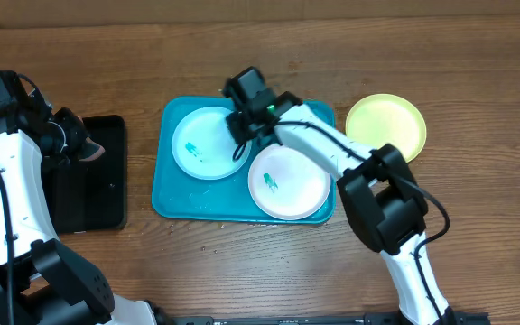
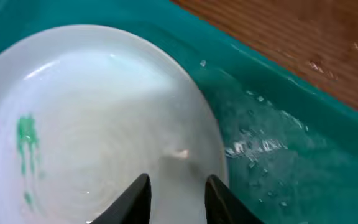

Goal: Clean dirty plates on tray and stack at the side
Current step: 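Reach the right gripper to the light blue plate rim and grasp it, then scrub the light blue plate with the sponge in the left gripper, then lift the light blue plate with the right gripper onto the yellow plate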

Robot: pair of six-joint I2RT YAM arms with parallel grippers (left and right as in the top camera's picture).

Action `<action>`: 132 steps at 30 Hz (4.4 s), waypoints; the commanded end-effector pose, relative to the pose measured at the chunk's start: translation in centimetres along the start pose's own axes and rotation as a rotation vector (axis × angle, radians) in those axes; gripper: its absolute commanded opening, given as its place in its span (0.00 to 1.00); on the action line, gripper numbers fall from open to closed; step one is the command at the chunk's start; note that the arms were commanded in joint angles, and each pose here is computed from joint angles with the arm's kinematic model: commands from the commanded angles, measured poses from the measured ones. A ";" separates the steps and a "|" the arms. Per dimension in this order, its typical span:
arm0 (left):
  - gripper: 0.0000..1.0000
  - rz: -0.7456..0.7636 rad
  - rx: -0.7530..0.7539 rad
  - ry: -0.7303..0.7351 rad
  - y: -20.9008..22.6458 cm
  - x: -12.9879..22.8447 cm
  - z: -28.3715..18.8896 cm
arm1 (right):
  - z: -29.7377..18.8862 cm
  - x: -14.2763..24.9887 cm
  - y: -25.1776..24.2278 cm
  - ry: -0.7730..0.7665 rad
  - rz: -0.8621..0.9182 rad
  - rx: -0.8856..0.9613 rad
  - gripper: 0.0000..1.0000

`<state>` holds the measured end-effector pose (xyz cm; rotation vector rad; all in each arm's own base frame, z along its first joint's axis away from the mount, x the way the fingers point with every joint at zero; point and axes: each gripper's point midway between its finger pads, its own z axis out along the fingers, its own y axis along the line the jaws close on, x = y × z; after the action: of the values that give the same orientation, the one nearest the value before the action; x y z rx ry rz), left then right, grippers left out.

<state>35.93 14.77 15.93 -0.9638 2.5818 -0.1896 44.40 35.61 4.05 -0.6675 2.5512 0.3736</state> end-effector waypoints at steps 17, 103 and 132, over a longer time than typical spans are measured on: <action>0.04 0.034 0.058 0.036 -1.3 0.9 0.2 | 3.5 0.2 -1.1 -0.012 -0.018 -0.051 0.17; 0.04 0.347 -0.417 0.053 -7.0 3.9 11.5 | 1.4 5.2 -1.6 0.249 0.326 0.037 0.04; 0.04 -0.213 -0.337 0.232 8.8 -0.7 6.1 | -21.2 -12.6 7.3 -0.312 -0.614 0.978 0.04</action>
<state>34.29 22.89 10.57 -1.4039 2.7259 0.1202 42.97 38.81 26.34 -0.8446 1.7912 -0.9111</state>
